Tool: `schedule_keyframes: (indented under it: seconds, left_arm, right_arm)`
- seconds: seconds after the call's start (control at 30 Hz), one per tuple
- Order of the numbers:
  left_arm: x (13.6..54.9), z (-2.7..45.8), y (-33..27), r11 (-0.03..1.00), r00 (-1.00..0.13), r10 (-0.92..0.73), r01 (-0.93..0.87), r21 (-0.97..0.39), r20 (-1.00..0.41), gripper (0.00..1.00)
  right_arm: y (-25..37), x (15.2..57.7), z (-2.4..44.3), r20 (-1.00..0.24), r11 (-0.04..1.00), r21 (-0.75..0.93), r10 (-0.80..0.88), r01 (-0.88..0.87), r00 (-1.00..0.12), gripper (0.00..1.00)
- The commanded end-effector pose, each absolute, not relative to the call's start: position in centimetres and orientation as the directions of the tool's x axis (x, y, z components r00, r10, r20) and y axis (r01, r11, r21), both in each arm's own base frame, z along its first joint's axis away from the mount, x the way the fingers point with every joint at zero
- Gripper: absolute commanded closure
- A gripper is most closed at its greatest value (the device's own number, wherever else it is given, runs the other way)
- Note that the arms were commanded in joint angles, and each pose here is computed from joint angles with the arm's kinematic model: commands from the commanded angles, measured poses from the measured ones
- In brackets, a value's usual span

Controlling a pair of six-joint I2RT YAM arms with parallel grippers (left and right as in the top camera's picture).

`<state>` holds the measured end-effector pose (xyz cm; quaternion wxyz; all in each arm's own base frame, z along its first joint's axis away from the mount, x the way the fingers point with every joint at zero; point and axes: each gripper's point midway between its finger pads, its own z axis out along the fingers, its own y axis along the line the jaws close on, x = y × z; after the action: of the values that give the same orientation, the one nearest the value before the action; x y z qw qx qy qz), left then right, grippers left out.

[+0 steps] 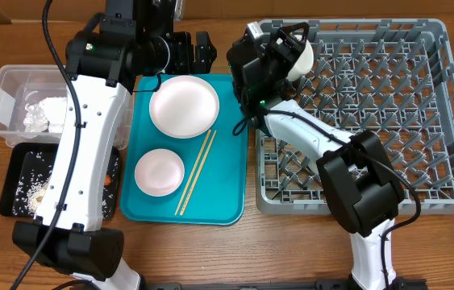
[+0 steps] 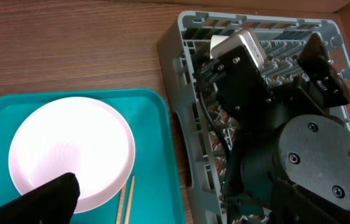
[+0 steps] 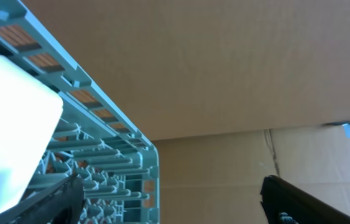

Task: Sort waste into correct bins and load items into the dishwasher
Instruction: 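Set the white bowl in the rack's upper-left corner and open the right gripper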

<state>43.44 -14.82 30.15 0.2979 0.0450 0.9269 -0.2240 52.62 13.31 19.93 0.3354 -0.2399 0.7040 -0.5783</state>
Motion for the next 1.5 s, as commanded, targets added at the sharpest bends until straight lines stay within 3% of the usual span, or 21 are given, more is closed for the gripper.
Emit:
schedule_keyframes:
  seconds: [0.0, 0.27, 0.5, 0.57, 0.7, 0.77, 0.87, 1.07, 1.13, 1.47]
  left_arm:
    - [43.5, 31.3, -14.8, 0.895, -0.799, -0.046, 0.233, -0.380, -0.599, 0.00]
    - [43.5, 31.3, -14.8, 0.895, -0.799, -0.046, 0.233, -0.380, -0.599, 0.00]
    - [43.5, 31.3, -14.8, 0.895, -0.799, -0.046, 0.233, -0.380, -0.599, 0.00]
    - [43.5, 31.3, -14.8, 0.895, -0.799, -0.046, 0.233, -0.380, -0.599, 0.00]
    - [43.5, 31.3, -14.8, 0.895, -0.799, -0.046, 0.233, -0.380, -0.599, 0.00]
    - [43.5, 31.3, -14.8, 0.895, -0.799, -0.046, 0.233, -0.380, -0.599, 0.00]
    - [43.5, 31.3, -14.8, 0.895, -0.800, -0.046, 0.233, -0.380, -0.599, 0.00]
    - [43.5, 31.3, -14.8, 0.895, -0.799, -0.046, 0.233, -0.380, -0.599, 0.00]
    - [43.5, 31.3, -14.8, 0.895, -0.800, -0.046, 0.233, -0.380, -0.599, 0.00]
    - [43.5, 31.3, -14.8, 0.895, -0.799, -0.046, 0.233, -0.380, -0.599, 0.00]
  right_arm:
    - [12.9, 52.2, 22.4, -0.297, 0.271, -0.951, -0.686, 0.146, -0.664, 0.03]
    - [9.8, 51.1, 27.9, -0.484, 0.376, -0.874, -0.603, 0.309, -0.635, 0.00]
    - [5.5, 50.7, 28.1, -0.514, 0.480, -0.841, -0.563, 0.251, -0.647, 0.00]
    - [4.4, 50.4, 25.2, -0.555, 0.637, -0.758, -0.515, 0.142, -0.653, 0.00]
    - [4.3, 49.7, 21.6, -0.638, 0.851, -0.524, -0.357, 0.044, -0.682, 0.00]
    - [4.3, 48.9, 20.6, -0.687, 0.934, -0.345, -0.180, 0.098, -0.704, 0.01]
    - [7.1, 47.4, 19.9, -0.681, 0.987, -0.143, -0.046, 0.071, -0.731, 0.07]
    - [15.3, 42.8, 22.9, -0.648, 0.969, 0.174, -0.021, -0.175, -0.762, 0.11]
    - [16.4, 41.4, 23.8, -0.643, 0.956, 0.199, -0.038, -0.215, -0.765, 0.11]
    - [16.0, 37.9, 23.0, -0.528, 0.961, 0.255, 0.043, -0.110, -0.848, 0.05]
